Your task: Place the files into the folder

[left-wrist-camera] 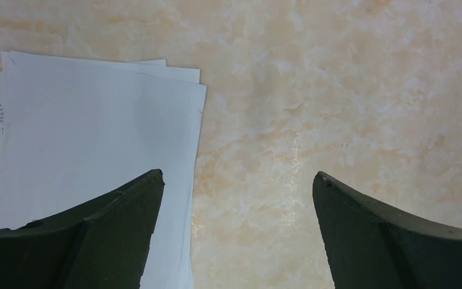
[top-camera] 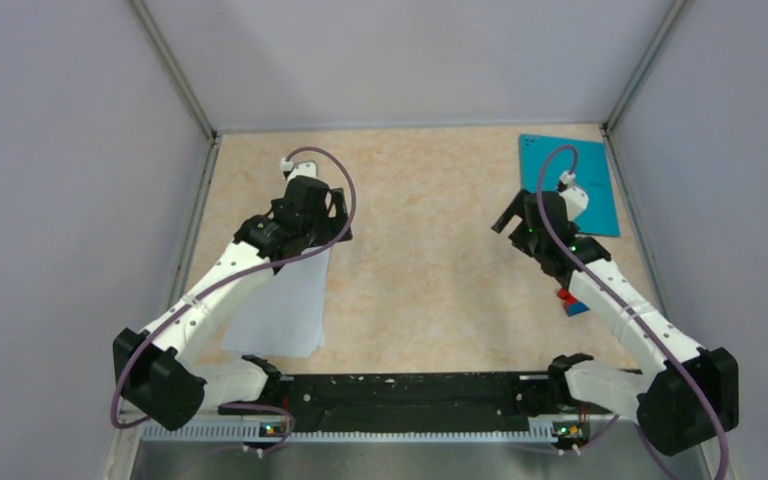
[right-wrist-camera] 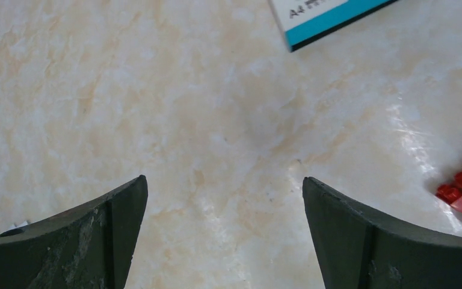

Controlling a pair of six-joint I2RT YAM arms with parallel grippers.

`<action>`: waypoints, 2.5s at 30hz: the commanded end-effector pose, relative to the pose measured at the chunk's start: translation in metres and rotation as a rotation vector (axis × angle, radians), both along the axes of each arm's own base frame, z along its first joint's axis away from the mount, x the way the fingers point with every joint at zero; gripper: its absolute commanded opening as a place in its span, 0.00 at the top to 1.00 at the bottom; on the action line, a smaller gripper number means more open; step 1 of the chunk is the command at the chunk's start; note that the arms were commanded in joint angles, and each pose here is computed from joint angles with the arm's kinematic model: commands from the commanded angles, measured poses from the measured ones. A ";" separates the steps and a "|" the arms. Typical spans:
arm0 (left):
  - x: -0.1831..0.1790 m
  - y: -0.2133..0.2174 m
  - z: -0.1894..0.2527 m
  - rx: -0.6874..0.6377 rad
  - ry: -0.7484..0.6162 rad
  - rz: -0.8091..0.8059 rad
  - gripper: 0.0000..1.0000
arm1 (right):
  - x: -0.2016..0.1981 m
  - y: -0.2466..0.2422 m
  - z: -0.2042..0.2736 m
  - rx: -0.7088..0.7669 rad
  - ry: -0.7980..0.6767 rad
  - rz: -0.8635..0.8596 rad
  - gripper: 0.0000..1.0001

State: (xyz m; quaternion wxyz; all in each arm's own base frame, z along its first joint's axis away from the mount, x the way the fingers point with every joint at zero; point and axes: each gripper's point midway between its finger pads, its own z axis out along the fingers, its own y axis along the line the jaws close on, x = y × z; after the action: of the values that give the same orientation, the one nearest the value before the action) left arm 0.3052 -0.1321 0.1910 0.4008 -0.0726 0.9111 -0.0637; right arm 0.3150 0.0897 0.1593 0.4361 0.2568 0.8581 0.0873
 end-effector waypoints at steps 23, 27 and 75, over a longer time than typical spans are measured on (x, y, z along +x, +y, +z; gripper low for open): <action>0.010 -0.006 0.010 -0.047 -0.021 -0.055 0.01 | 0.057 -0.076 -0.061 0.657 -0.248 -0.363 0.04; 0.009 -0.005 0.013 -0.047 -0.030 -0.059 0.01 | 0.062 -0.086 -0.066 0.680 -0.323 -0.415 0.06; 0.011 0.008 0.005 0.013 -0.007 -0.034 0.01 | 0.114 -0.103 -0.099 0.878 -0.436 -0.497 0.52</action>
State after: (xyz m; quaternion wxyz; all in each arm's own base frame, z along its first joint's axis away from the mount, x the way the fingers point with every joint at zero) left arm 0.3079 -0.1261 0.1857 0.3875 -0.0525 0.9180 -0.0664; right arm 0.4152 -0.0039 0.0482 0.4417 0.5898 0.5696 0.3641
